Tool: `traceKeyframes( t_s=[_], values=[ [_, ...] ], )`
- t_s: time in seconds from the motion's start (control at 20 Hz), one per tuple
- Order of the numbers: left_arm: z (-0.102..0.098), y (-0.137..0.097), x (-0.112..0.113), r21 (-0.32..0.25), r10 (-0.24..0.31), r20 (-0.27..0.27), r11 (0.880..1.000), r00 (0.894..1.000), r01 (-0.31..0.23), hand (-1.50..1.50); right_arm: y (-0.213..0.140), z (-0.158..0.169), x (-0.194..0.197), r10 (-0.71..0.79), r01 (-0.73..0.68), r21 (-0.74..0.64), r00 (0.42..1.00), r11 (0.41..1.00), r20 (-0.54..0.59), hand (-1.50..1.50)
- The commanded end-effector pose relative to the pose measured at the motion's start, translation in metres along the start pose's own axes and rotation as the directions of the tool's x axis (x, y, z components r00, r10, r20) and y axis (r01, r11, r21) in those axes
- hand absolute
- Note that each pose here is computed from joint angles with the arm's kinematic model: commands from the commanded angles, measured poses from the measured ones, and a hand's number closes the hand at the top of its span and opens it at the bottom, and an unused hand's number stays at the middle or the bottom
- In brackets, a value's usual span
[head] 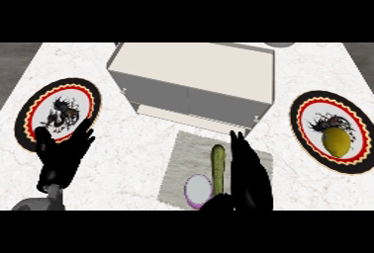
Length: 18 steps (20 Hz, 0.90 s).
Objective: Pick the squash from the placemat and place it in the tiered shelf
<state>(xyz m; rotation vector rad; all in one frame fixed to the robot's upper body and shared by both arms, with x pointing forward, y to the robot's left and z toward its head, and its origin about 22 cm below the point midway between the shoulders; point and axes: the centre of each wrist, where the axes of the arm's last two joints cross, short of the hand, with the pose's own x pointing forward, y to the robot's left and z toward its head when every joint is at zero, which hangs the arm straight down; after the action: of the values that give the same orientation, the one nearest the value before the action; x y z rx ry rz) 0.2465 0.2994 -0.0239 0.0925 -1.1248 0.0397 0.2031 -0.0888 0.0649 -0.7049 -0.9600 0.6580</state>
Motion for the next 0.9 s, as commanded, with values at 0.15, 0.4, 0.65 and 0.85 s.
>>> traceKeyframes(
  t_s=[0.15, 0.4, 0.65, 0.85],
  values=[
    [0.003, -0.001, 0.005, -0.003, 0.017, -0.005, 1.000, 1.000, -0.017, 0.00, 0.029, -0.016, -0.010, 0.058, -0.061, -0.012, 0.981, 0.998, -0.187, -1.50],
    [-0.006, -0.011, -0.018, 0.001, 0.009, -0.019, 1.000, 1.000, -0.009, 0.00, 0.038, -0.029, -0.014, 0.074, -0.084, -0.043, 0.977, 0.996, -0.199, -1.50],
    [-0.004, 0.004, -0.006, 0.007, 0.007, -0.010, 1.000, 1.000, -0.007, 0.00, 0.047, -0.013, -0.021, 0.062, -0.073, -0.063, 0.984, 0.995, -0.170, -1.50],
    [-0.011, -0.019, -0.007, 0.005, 0.003, -0.032, 1.000, 0.999, -0.003, 0.00, 0.046, -0.035, -0.027, 0.055, -0.064, -0.063, 0.988, 0.996, -0.144, -1.50]
  ],
)
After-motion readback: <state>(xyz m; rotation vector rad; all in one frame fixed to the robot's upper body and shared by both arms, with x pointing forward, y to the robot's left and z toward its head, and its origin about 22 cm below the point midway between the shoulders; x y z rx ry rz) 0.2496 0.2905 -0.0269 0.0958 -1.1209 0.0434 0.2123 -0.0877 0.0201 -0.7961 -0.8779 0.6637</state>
